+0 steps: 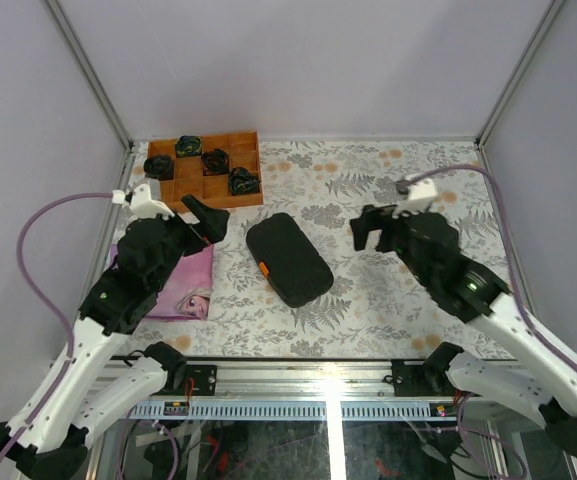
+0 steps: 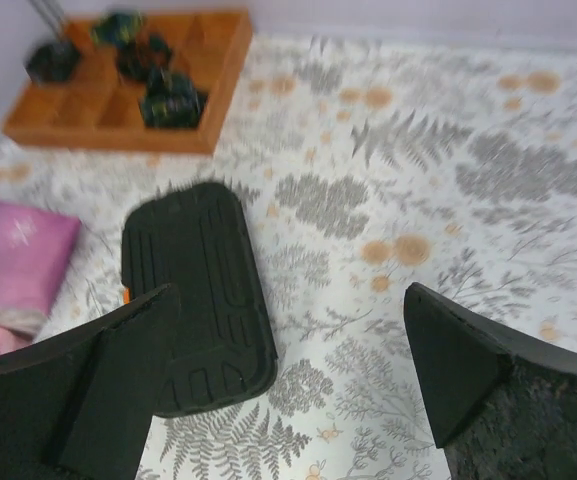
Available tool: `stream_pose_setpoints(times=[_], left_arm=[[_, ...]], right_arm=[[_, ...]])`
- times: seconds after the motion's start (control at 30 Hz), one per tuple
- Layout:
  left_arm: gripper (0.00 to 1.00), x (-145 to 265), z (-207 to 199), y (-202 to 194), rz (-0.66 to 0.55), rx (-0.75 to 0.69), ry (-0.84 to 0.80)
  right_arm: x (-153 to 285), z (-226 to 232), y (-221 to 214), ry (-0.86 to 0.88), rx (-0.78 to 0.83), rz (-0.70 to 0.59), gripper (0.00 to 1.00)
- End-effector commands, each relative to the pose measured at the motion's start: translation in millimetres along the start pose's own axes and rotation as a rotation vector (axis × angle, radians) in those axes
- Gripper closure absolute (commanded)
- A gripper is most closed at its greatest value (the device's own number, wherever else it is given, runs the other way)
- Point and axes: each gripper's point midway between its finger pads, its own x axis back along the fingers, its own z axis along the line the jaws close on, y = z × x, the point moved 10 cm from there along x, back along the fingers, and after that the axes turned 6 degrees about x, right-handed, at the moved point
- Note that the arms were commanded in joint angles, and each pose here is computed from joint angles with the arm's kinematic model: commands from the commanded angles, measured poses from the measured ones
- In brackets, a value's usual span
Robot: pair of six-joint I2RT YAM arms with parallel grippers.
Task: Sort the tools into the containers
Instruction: Reset both arms
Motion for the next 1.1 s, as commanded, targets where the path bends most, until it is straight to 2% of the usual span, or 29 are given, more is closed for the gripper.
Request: stream_pose_setpoints(times=[0.0, 0.17, 0.33, 0.47, 0.67, 1.07], left_arm=[[0.00, 31.1, 9.5, 18.8, -0.029, -0.125, 0.102], [0.00, 61.4, 18.9, 28.8, -0.069, -0.158, 0.142], [0.00, 84.8, 39.6, 20.9, -0.101, -0.148, 0.156], [0.00, 95.0, 53.5, 11.8, -0.136, -0.082, 0.161], [0.00, 104.2, 60.4, 7.4, -0.214, -0.024, 0.077], [0.00, 95.4, 62.9, 4.1, -0.207, -0.032, 0.114]], right_arm=[[50.7, -31.5, 12.8, -0.124, -0.005, -0.181, 0.01], [93.1, -54.4, 0.1, -0.185, -0.071, -0.244, 0.01], [111.1, -68.0, -25.7, -0.232, -0.153, -0.266, 0.01], [116.1, -73.2, -42.0, -0.246, -0.188, -0.269, 0.01], [115.3, -76.4, -55.6, -0.272, -0.181, -0.235, 0.01], [113.5, -74.2, -56.9, -0.258, -0.182, -0.215, 0.01]])
